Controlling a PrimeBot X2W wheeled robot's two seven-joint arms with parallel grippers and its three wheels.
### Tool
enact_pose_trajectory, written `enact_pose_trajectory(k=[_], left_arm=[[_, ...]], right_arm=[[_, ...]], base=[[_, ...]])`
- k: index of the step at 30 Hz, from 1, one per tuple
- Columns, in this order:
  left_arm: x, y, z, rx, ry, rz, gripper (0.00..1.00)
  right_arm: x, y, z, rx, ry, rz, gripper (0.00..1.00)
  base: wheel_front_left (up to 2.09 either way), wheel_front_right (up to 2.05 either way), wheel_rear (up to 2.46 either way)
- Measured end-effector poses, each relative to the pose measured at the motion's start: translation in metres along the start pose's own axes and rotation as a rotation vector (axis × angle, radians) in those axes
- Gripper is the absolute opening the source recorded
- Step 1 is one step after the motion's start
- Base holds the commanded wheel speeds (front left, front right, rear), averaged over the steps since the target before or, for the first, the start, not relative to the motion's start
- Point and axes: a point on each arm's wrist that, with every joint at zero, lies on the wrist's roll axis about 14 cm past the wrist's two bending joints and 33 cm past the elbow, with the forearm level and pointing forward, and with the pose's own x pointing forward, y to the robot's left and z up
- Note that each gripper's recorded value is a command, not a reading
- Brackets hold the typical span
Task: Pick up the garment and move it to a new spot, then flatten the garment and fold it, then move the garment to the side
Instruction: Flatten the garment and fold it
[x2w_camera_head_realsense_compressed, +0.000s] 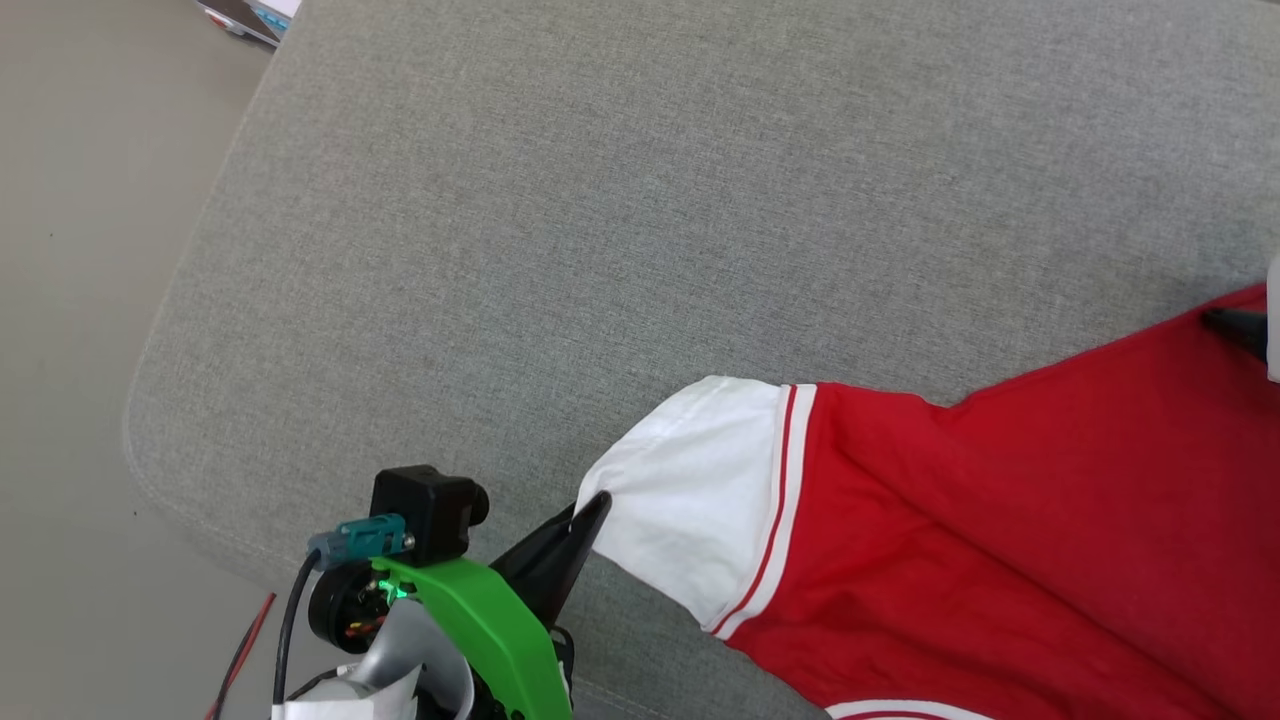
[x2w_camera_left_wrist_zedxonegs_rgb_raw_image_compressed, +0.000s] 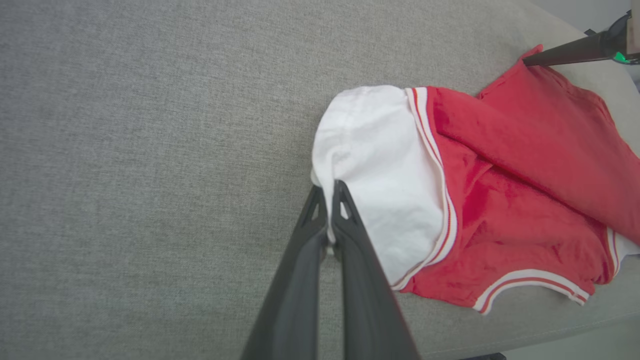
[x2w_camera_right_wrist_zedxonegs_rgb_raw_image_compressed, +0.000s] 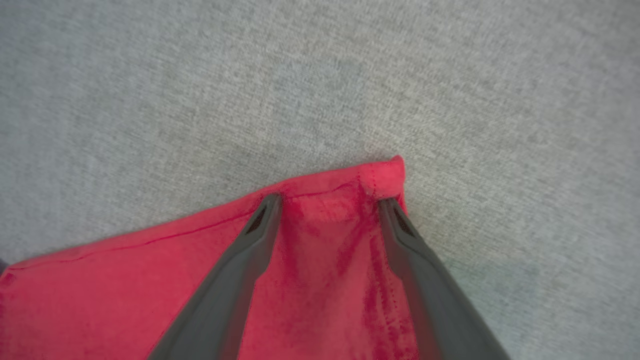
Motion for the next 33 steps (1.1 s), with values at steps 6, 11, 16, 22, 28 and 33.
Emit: enact_pose_trajectory(k=[6,11,16,22,28,33], left_arm=[[-0.001,0.001,0.0,0.0,-0.003,0.005,0.0],[-0.005,0.002,0.006,0.007,-0.03,0.005,0.0],[-0.012,0.002,0.02,0.028,-0.091,-0.001,0.0],[-0.025,0.01,0.054,0.087,-0.203,0.018,0.0],[-0.043,0.002,0.105,0.167,-0.354,-0.006,0.0],[-0.055,-0.013,0.136,0.225,-0.444,-0.047,0.0]], right_arm=[[0.0,0.003,0.002,-0.002,-0.021,0.011,0.0],[-0.008,0.006,0.01,0.019,-0.093,0.031,0.0],[-0.03,0.017,0.023,0.025,-0.222,0.062,0.0],[-0.077,0.01,0.045,0.01,-0.42,0.037,0.0],[-0.139,0.009,0.061,-0.022,-0.609,0.014,0.0],[-0.191,0.002,0.061,-0.07,-0.718,-0.045,0.0]], base=[[0.0,0.0,0.0],[0.0,0.0,0.0],[0.0,0.0,0.0],[0.0,0.0,0.0],[0.0,0.0,0.0],[0.0,0.0,0.0]])
